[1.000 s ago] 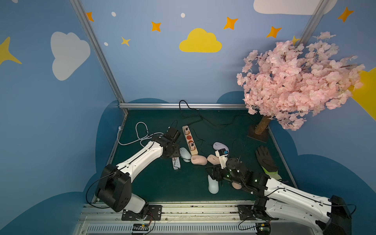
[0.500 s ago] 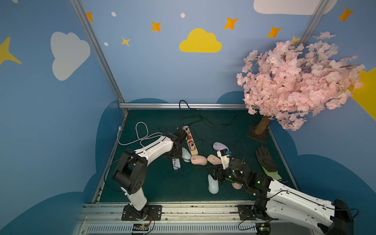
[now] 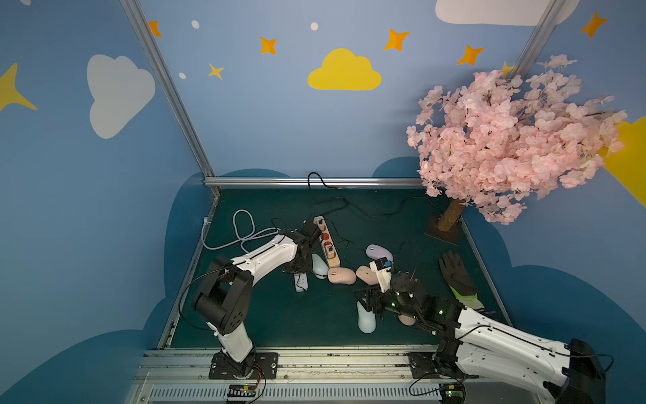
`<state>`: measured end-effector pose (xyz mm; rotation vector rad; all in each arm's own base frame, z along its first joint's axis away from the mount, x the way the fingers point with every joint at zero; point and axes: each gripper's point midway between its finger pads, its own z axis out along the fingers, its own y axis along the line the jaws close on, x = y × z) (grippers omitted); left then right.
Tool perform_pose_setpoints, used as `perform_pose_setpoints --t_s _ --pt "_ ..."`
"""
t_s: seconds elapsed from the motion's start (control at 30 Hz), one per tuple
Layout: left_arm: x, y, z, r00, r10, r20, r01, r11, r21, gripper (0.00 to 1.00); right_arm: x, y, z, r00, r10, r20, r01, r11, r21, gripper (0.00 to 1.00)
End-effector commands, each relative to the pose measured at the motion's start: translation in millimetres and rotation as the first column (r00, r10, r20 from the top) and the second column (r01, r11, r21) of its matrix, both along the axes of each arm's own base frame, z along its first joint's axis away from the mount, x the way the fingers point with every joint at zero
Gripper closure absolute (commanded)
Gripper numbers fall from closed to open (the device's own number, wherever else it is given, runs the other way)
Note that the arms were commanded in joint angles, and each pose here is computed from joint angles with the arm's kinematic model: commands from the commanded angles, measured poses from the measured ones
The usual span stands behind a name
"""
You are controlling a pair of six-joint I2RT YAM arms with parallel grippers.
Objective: Unplug the wireless mouse
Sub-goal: Remove the plug from the socket.
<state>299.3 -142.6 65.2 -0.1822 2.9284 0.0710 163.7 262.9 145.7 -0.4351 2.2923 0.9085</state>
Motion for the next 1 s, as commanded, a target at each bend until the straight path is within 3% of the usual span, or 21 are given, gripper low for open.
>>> perform_pose_setpoints --t_s 0.0,0.2,0.33,0.6,0.97 --pt "-3.7 -2.1 8.3 1.000 0.004 0.023 -0.002 0.996 -0.092 0.83 1.4 12.2 13.1 0.999 0.037 0.007 -0.037 0.999 0.025 0.39" --pt "-13.4 -0.9 2.4 0.997 0.076 0.032 -0.061 0.940 -0.335 0.95 -0.2 49.2 15.1 0.989 0.150 -0.012 -0.149 0.986 0.074 0.39" --pt "-18.2 1.3 1.1 0.993 0.114 0.035 -0.088 0.899 -0.430 0.97 2.4 88.1 15.9 0.974 0.222 -0.054 -0.214 0.970 0.117 0.42" --pt "-28.7 -7.2 -3.1 0.991 0.132 0.018 -0.102 0.838 -0.537 0.97 15.3 150.0 -8.7 0.958 0.238 -0.158 -0.219 0.967 0.130 0.44" --pt "-44.7 1.3 -7.7 0.990 0.143 0.012 -0.112 0.825 -0.555 0.97 42.4 171.7 -56.5 0.933 0.149 -0.328 -0.116 0.986 0.119 0.45"
